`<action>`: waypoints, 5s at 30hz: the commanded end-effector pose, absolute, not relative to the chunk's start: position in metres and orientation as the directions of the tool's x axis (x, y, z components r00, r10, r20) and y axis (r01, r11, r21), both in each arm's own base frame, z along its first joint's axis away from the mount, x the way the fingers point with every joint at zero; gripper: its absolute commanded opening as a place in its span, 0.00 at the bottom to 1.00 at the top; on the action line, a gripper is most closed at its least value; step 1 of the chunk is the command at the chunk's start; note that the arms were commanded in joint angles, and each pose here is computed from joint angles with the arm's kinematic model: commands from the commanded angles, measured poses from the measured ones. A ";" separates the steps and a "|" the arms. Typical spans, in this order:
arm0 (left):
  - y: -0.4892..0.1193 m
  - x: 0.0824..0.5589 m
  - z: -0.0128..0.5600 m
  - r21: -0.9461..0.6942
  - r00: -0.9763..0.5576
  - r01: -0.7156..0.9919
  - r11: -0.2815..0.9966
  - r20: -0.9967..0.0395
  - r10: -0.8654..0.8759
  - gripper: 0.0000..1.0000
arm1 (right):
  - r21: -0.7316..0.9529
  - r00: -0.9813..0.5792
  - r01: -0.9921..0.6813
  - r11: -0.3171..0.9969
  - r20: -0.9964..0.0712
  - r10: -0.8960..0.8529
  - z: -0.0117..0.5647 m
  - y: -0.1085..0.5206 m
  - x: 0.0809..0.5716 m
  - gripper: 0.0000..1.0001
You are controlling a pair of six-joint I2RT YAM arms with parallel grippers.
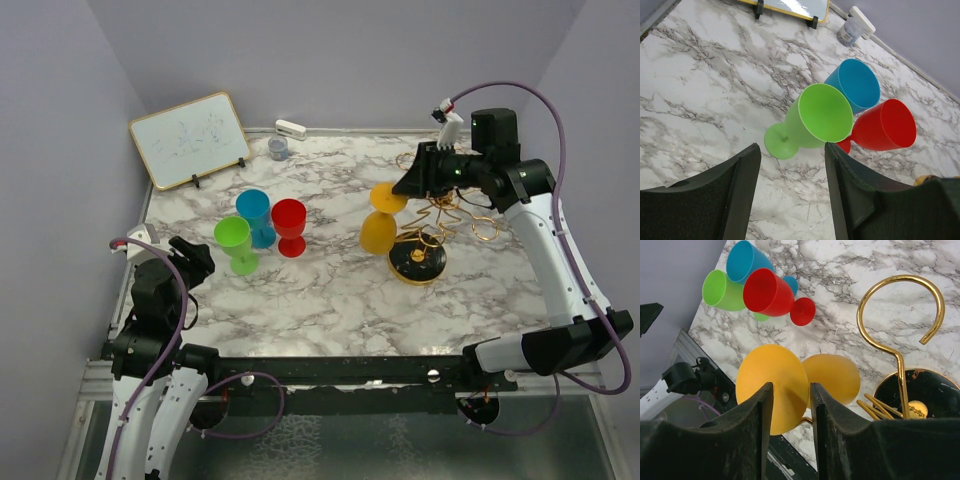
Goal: Take the wine glass off the wine glass rack
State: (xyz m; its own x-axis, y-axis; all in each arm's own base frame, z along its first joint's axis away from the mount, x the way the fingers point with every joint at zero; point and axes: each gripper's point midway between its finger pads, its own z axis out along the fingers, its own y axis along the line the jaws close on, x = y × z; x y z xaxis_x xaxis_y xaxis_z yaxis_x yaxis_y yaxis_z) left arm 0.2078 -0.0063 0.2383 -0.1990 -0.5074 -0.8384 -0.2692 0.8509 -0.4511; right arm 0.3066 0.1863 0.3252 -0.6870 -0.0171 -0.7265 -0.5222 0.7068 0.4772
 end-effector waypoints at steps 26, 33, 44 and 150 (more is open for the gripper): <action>-0.008 0.211 0.241 -0.456 -0.184 -0.247 0.855 -0.844 -0.503 0.56 | 0.512 -0.656 -0.600 0.614 -0.754 -0.012 0.346 0.200 0.294 0.02; -0.014 0.213 0.242 -0.458 -0.197 -0.215 0.863 -0.845 -0.498 0.56 | 0.527 -0.650 -0.616 0.586 -0.760 0.000 0.355 0.204 0.290 0.01; -0.020 0.216 0.240 -0.455 -0.218 -0.188 0.870 -0.845 -0.489 0.56 | 0.553 -0.641 -0.660 0.508 -0.768 0.003 0.370 0.211 0.273 0.04; -0.361 0.241 0.369 -0.947 -0.853 0.313 -0.076 -0.245 -0.462 0.00 | 0.554 -0.637 -0.643 0.530 -0.770 0.033 0.365 0.209 0.276 0.05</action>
State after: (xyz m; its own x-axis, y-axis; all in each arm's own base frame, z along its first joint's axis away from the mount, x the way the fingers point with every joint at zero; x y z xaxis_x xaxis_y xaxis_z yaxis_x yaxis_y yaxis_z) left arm 0.2377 -0.3647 0.3353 -0.8893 -0.4109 -0.2009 0.2300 -0.0221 -0.9729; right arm 0.2797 0.2095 0.3532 -0.6794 0.0203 -0.7335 -0.6143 0.5311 0.5836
